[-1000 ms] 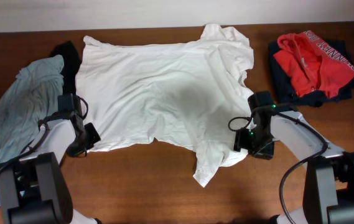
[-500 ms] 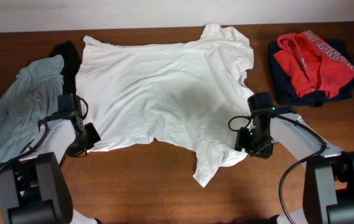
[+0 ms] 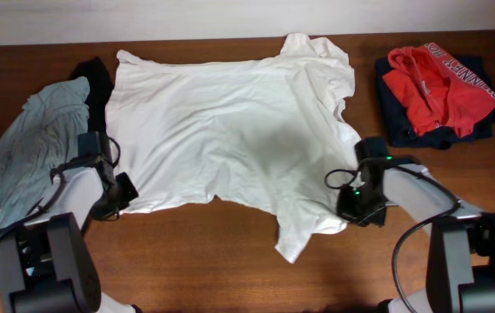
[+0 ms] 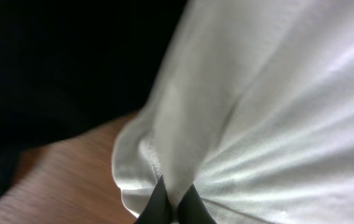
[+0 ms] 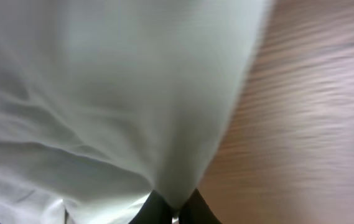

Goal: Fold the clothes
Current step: 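Pinch the lower hem corners of the white t-shirt with both grippers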

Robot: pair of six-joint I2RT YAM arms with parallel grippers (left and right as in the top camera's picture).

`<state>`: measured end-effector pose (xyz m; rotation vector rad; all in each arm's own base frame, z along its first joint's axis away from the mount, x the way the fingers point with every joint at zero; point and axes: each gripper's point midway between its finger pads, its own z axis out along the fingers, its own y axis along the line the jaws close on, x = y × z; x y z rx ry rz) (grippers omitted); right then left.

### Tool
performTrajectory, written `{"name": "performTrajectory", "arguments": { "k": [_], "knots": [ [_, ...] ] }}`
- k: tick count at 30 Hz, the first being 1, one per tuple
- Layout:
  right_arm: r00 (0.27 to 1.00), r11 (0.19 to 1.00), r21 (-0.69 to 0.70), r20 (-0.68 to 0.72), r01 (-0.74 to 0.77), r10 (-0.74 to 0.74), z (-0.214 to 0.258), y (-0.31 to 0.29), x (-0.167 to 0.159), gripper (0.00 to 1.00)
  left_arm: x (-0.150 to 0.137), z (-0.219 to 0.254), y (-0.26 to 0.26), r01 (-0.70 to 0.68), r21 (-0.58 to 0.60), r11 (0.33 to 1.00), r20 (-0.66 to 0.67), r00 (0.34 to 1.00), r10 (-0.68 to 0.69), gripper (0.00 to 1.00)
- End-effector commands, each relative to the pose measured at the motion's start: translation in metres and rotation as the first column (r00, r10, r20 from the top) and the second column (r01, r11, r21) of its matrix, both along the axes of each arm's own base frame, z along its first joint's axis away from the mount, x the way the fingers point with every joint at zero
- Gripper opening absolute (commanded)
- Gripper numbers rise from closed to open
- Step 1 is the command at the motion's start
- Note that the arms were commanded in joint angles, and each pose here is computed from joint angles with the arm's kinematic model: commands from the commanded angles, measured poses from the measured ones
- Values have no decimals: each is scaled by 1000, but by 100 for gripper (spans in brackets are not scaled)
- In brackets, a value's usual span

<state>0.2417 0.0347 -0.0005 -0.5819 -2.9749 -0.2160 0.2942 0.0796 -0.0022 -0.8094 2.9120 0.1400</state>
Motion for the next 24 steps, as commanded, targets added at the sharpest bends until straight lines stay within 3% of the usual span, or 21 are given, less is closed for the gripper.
{"name": "performTrajectory", "arguments": {
  "k": [1,7,10,13,15,24],
  "knots": [
    [998,999,-32,65,-2,4,15,-24,24,9,-12,-7,14,-16,3,1000,-42,999,16,0],
    [991,999,-3,130,-44,44,31,-38,43,17,-18,-6,29,-53,10,999,-47,997,54,1],
    [989,999,-15,137,-47,48,32,-42,45,30,-21,-6,37,-71,35,997,-53,996,73,1],
    [989,999,-23,140,-44,47,33,-44,46,54,-22,-6,39,-77,36,996,-53,995,79,1],
    [989,999,-21,140,-45,47,36,-44,48,60,-23,-5,39,-77,34,996,-58,995,79,0],
    [966,991,-8,222,-135,133,94,-20,36,61,-18,23,40,-78,40,996,-35,996,79,1]
  ]
}}
